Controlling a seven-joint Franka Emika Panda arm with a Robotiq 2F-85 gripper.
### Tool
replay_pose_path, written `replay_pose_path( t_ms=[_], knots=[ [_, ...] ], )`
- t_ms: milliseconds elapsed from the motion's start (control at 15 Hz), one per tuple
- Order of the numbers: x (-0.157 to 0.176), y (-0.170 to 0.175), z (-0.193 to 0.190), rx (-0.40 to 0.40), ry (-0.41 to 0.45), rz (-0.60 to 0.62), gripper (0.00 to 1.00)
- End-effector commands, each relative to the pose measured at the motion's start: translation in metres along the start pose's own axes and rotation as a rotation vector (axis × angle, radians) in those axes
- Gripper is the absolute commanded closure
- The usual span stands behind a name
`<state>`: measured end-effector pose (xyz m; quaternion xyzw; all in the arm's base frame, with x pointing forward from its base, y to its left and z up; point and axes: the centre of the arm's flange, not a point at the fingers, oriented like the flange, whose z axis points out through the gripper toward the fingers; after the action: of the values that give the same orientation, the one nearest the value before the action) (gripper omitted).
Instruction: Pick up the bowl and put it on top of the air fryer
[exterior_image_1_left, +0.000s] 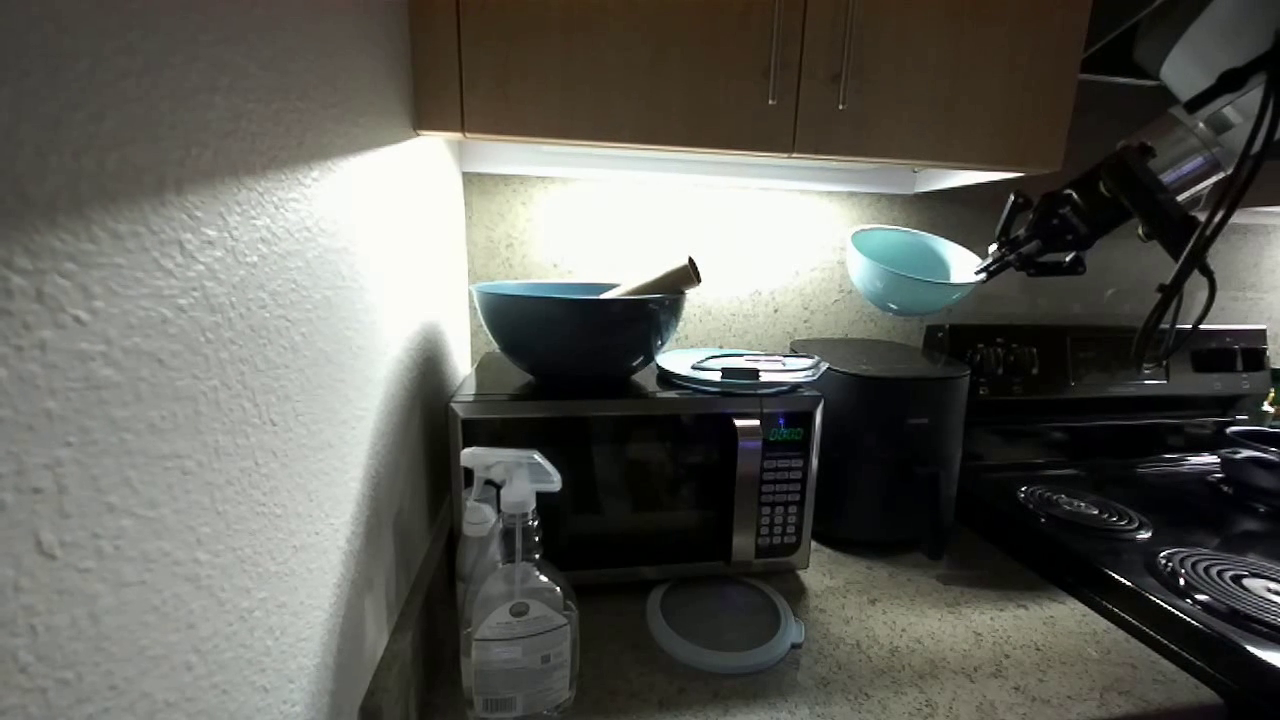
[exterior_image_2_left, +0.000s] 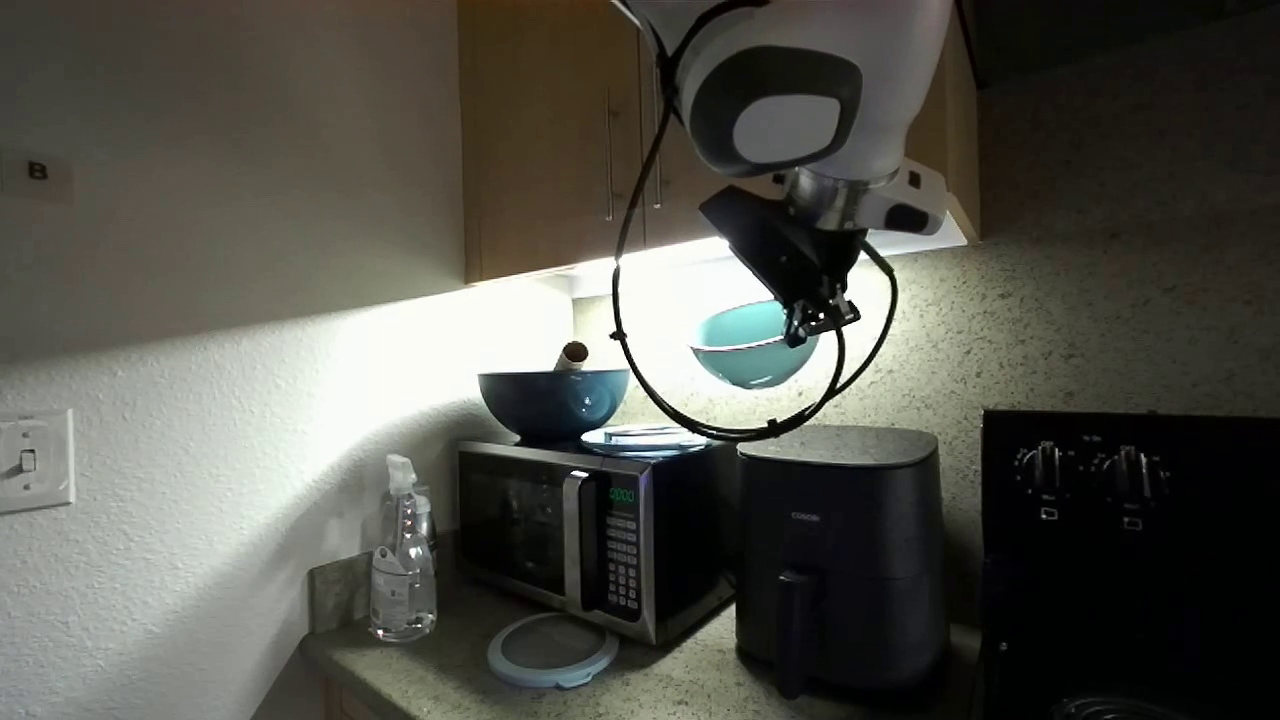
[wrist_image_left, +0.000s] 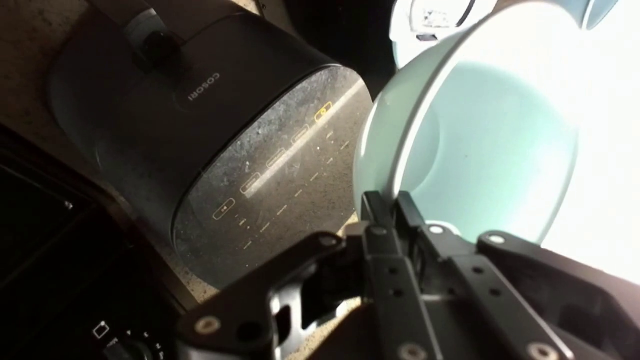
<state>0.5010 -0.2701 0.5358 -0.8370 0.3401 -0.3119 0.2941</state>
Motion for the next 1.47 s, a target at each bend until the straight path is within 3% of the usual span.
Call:
replay_pose_path(
  t_ms=[0, 400, 533, 667, 733, 1400],
  knots=[
    [0.019, 0.015, 0.007, -0.003, -0.036, 0.097, 0.98],
    [0.050, 0.041, -0.001, 0.001, -0.107, 0.244, 0.98],
    [0.035, 0.045, 0.000, -0.027, -0.100, 0.204, 0.92],
    [0.041, 0.047, -0.004, -0.025, -0.108, 0.215, 0.92],
    [0.042, 0.047, -0.005, -0.025, -0.108, 0.216, 0.98],
    [0.067, 0.066, 0.041, -0.121, -0.221, 0.267, 0.98]
  ],
)
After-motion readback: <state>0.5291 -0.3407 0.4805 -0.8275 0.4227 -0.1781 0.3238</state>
